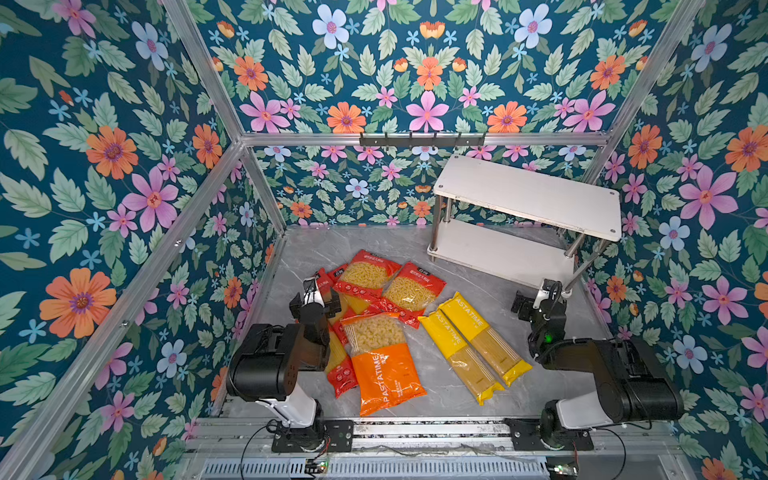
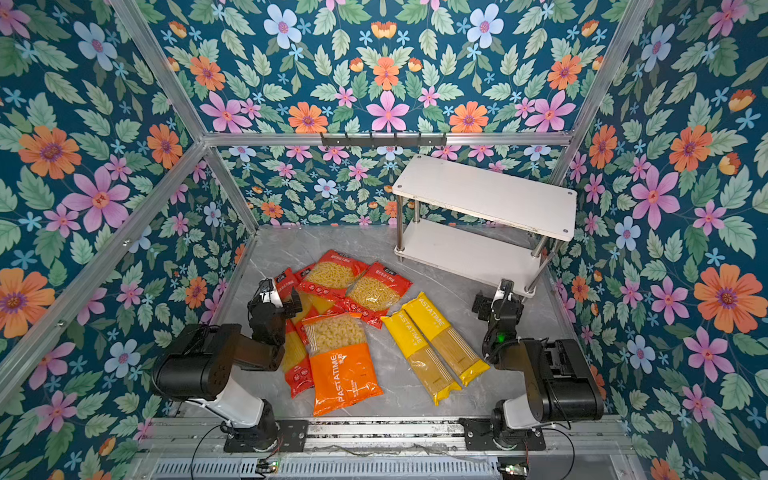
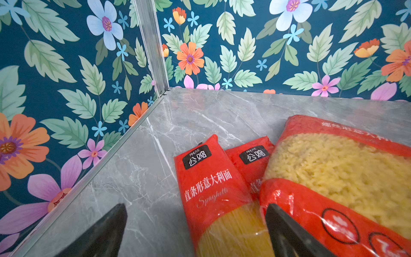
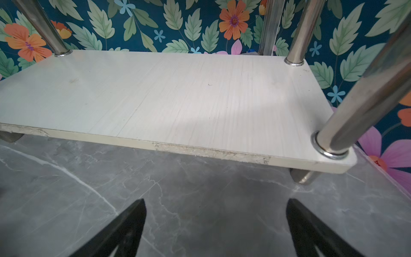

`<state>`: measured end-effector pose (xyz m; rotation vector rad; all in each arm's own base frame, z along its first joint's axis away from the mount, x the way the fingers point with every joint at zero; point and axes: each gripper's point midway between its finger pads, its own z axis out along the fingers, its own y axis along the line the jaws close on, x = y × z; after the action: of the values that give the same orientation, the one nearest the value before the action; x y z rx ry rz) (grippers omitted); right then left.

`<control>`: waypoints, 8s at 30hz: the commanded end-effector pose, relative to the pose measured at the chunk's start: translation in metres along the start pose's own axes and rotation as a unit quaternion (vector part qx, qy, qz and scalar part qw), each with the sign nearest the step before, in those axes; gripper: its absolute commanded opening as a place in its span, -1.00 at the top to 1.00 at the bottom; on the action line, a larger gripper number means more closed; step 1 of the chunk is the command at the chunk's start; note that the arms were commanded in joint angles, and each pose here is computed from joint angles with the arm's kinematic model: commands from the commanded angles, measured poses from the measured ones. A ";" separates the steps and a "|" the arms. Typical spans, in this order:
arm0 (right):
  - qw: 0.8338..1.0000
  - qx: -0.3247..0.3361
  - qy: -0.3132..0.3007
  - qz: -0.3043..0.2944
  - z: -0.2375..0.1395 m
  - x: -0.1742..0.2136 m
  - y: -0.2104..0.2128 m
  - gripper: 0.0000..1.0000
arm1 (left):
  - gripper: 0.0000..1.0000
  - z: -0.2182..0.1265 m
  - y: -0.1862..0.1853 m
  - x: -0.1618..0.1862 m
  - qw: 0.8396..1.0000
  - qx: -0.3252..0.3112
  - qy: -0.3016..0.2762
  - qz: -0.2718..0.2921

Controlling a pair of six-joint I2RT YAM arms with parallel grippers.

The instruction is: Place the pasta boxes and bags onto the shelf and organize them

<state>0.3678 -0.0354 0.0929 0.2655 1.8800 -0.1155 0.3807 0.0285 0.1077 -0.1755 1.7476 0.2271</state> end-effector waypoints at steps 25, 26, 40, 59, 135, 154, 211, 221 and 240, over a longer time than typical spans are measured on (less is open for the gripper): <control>1.000 0.000 -0.018 -0.001 0.000 -0.009 0.000 -0.98 | -0.99 0.000 -0.001 -0.007 1.000 0.003 -0.012 -0.008; 1.000 0.000 -0.018 -0.001 0.000 -0.009 0.000 -0.98 | -1.00 0.000 -0.001 -0.007 1.000 0.003 -0.013 -0.008; 0.999 -0.007 -0.020 -0.024 -0.017 -0.031 0.010 -0.98 | -0.99 -0.010 -0.011 -0.030 1.000 0.007 -0.019 0.024; 0.912 -0.127 0.302 0.245 -0.125 0.005 0.076 -0.53 | -0.88 -0.071 -0.104 -0.074 0.940 0.173 0.130 -0.264; 0.799 -0.236 0.491 0.255 -0.187 0.063 0.120 -0.24 | 0.00 -0.217 -0.356 0.022 0.817 0.404 0.353 -0.213; 0.763 -0.300 0.508 0.265 -0.164 0.106 0.142 -0.19 | 0.54 -0.229 -0.389 0.051 0.765 0.456 0.399 -0.217; 0.715 -0.558 0.327 0.266 -0.233 -0.033 0.249 0.41 | 0.54 -0.200 -0.345 -0.096 0.655 0.599 0.235 -0.396; 0.744 -0.511 0.337 0.267 -0.217 0.000 0.236 -0.16 | 0.82 -0.178 -0.345 -0.146 0.635 0.610 0.212 -0.424; 0.731 -0.576 0.263 0.254 -0.225 -0.070 0.260 0.66 | 0.52 -0.178 -0.348 -0.182 0.621 0.629 0.202 -0.423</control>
<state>0.2388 0.2550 0.2212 -0.0629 2.0600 1.6114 0.3346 -0.3571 0.2691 -0.0421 1.7677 -1.7958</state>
